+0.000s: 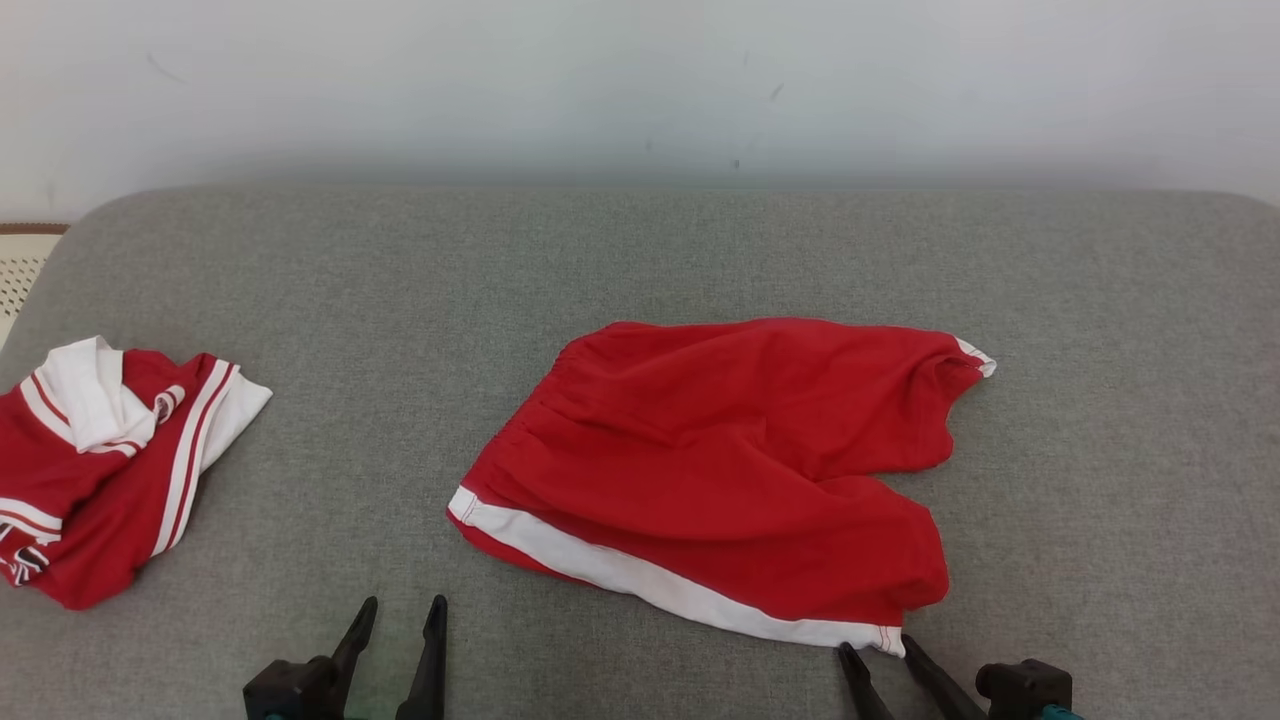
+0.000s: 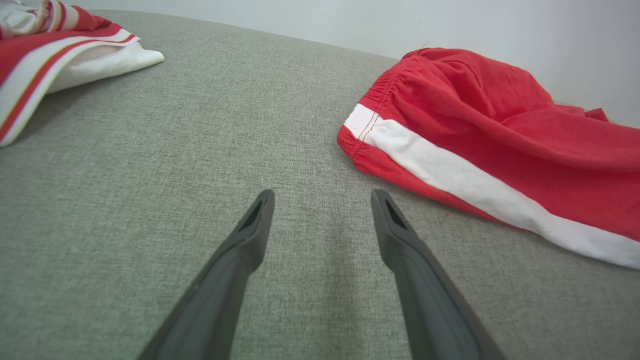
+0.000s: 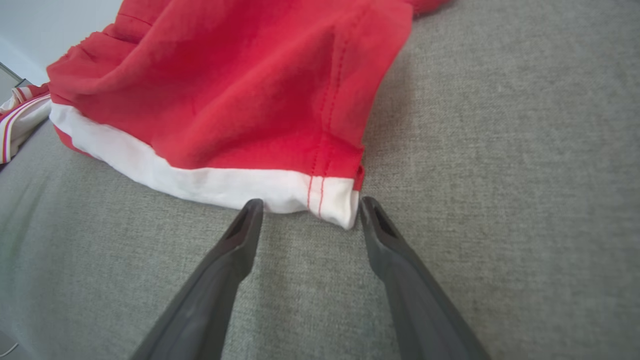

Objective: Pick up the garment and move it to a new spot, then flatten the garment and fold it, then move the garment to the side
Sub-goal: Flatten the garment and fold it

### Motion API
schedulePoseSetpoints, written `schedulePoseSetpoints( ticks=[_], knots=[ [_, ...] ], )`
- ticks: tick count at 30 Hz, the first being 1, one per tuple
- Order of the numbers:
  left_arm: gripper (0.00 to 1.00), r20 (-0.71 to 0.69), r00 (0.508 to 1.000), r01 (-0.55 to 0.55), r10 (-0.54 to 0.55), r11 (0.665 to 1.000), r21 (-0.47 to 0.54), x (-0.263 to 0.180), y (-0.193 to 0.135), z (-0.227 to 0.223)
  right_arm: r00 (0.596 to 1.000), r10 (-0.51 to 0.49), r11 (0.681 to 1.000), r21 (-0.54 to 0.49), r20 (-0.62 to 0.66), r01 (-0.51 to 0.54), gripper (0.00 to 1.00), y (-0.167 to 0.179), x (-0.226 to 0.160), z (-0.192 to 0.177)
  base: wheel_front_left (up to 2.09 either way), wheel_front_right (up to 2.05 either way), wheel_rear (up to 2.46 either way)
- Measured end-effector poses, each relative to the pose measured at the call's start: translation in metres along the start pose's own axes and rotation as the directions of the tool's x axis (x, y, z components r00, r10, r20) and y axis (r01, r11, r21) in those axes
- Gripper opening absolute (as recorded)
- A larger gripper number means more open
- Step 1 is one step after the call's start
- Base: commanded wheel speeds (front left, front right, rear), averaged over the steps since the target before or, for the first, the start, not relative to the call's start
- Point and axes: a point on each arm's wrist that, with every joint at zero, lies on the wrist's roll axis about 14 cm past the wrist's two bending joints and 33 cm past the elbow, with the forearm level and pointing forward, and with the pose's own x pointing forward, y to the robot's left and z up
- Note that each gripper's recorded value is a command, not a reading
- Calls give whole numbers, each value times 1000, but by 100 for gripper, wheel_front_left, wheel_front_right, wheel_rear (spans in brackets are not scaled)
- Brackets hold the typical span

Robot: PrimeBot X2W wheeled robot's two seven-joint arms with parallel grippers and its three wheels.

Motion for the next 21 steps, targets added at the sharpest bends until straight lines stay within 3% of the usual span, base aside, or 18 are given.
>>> schedulePoseSetpoints(
  ticks=[7,9,10,12,13,14,21],
  knots=[
    [100,9,1000,11,-11,1000,2,4,-3,3,1000,16,1000,-1,5,-16,100,4,5,3,0,0,0],
    [100,8,1000,12,-12,1000,2,4,-3,3,1000,22,1000,0,3,-22,70,6,5,2,0,0,0],
    [100,8,1000,12,-12,1000,2,5,-3,3,1000,23,1000,3,3,-23,44,6,5,3,0,0,0],
    [100,8,1000,11,-11,1000,2,5,-3,3,1000,19,1000,8,6,-19,27,5,5,4,0,0,0],
    [100,8,1000,11,-11,1000,2,5,-3,3,1000,15,1000,7,7,-15,10,3,5,4,0,0,0],
    [100,8,1000,11,-11,1000,1,5,-3,3,1000,10,1000,7,5,-10,0,1,4,4,0,0,0],
    [100,4,1000,17,-17,1000,-3,8,-5,1,1000,-22,1000,-1,1,22,0,-12,0,3,0,0,0]
  ],
)
